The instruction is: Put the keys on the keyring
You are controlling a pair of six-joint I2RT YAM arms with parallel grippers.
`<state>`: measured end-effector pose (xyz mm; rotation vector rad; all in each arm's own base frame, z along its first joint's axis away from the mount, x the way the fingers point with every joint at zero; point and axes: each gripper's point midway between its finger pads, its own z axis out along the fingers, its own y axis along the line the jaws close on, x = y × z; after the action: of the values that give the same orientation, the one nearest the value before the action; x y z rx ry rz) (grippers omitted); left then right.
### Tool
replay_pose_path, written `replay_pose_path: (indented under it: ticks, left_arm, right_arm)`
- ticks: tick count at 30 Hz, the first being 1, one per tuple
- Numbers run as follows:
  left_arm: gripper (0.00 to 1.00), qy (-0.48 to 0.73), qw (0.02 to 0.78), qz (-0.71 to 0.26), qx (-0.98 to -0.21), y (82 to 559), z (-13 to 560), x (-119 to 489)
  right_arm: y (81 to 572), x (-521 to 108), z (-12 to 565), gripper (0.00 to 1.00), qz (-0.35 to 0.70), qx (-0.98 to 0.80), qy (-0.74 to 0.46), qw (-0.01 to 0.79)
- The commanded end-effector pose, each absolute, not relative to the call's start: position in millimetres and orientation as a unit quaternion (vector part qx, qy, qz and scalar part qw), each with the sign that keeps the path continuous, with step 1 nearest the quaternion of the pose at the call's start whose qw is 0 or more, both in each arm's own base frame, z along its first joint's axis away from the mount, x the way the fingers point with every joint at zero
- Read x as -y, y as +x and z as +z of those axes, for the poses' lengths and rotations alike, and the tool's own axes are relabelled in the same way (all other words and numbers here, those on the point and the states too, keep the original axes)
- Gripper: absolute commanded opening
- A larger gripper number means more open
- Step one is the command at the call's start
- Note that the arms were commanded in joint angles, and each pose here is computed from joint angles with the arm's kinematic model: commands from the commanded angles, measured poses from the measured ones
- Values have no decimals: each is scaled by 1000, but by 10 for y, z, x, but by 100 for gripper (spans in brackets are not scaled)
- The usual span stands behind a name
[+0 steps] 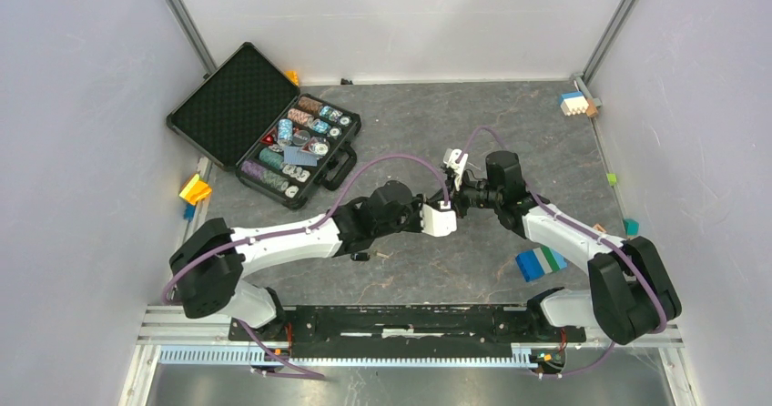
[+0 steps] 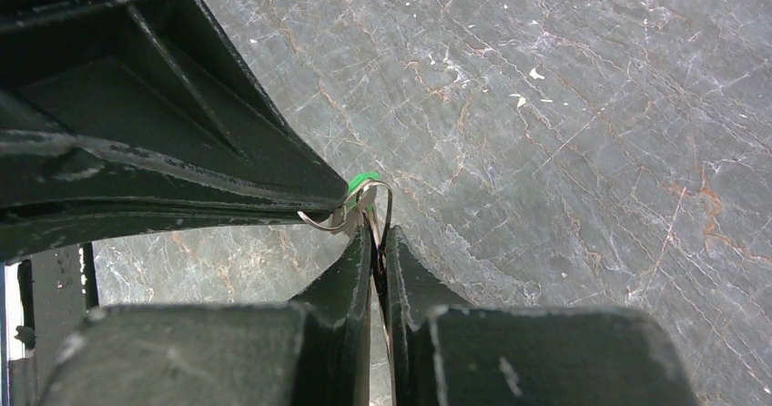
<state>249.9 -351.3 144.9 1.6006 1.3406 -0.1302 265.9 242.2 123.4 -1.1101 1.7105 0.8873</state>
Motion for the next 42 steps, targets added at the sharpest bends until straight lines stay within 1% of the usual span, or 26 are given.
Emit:
replay_pose_path:
  ticks: [1,17,28,42]
  left_arm:
    - [2,654,528,-22,-541,2625,1644,3589]
    - [2,642,522,-29,-561,2660,1653,3653]
    - [2,609,531,-47,-587,2669,1726,3647]
    - [2,599,538,-72,-588,2600,1843,3659]
  right_arm:
    - [2678,-2489,1347,0,369,-671,-454,456]
    - [2669,-2496,1354,0,372,-669,-455,456]
    - [2695,-2470,1368,0,360,-670,-453,465]
    - [2708,-2458,1355,0,355,-673,-451,466]
